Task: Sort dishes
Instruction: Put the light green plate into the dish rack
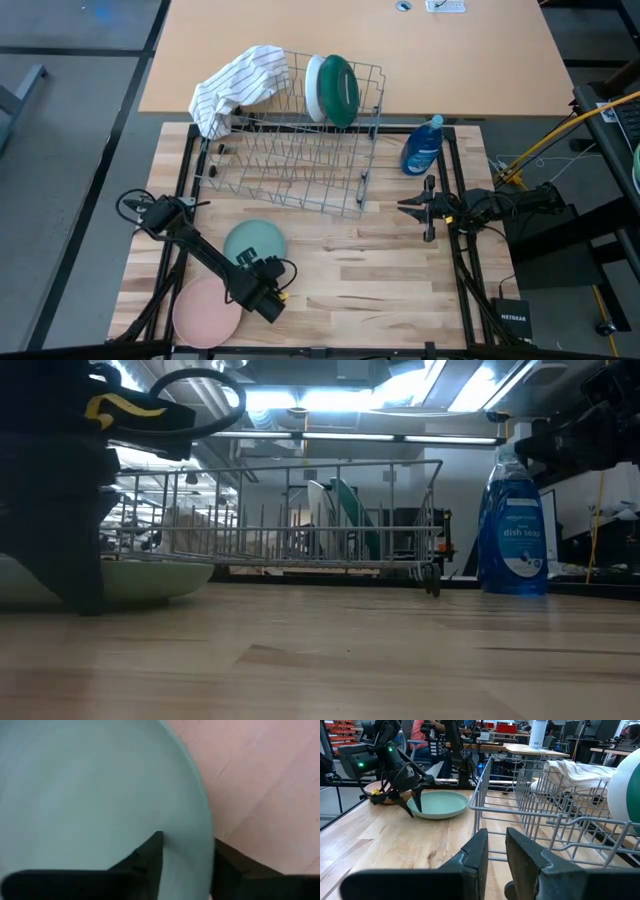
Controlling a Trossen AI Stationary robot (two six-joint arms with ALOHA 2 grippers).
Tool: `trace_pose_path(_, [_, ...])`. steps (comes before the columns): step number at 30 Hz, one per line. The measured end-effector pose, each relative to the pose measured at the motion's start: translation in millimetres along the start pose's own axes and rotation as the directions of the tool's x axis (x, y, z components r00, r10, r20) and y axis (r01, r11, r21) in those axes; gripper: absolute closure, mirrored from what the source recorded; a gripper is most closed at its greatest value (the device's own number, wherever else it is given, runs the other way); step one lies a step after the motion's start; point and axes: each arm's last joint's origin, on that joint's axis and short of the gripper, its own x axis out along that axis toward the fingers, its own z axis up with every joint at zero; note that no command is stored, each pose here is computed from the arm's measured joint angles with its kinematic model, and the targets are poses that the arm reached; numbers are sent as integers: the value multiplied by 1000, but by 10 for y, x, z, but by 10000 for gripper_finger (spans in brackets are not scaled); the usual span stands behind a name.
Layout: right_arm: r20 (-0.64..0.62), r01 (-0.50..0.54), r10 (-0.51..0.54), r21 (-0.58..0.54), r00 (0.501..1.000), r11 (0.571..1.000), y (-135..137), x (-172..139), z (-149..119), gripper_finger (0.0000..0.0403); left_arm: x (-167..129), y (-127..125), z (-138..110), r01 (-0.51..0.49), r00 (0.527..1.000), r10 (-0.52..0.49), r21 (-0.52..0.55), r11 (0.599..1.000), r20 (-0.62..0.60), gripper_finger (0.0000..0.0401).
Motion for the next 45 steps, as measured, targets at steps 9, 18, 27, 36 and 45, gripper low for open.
trace_pose_path(9, [0, 0, 0, 0, 1000, 1000, 0, 0, 0, 331, -25, 78, 142, -16, 1000, 16, -33, 999, 10, 386])
trace_pose_path(18, [0, 0, 0, 0, 1000, 1000, 0, 0, 0, 331, -670, 187, 466, 205, 978, -195, -143, 968, 80, 399])
trace_pose_path(27, [0, -1, 1, 0, 1000, 1000, 0, 0, 0, 331, -1469, 624, 711, 478, 866, -403, -253, 841, 296, 400])
trace_pose_path(36, [0, 0, 0, 0, 1000, 1000, 0, 0, 0, 331, -2178, 1375, 924, 648, 636, -373, -205, 734, 676, 400])
trace_pose_path(45, [0, 0, 0, 0, 1000, 1000, 0, 0, 0, 331, -2402, 2294, 1426, 535, 486, -109, -196, 822, 867, 401])
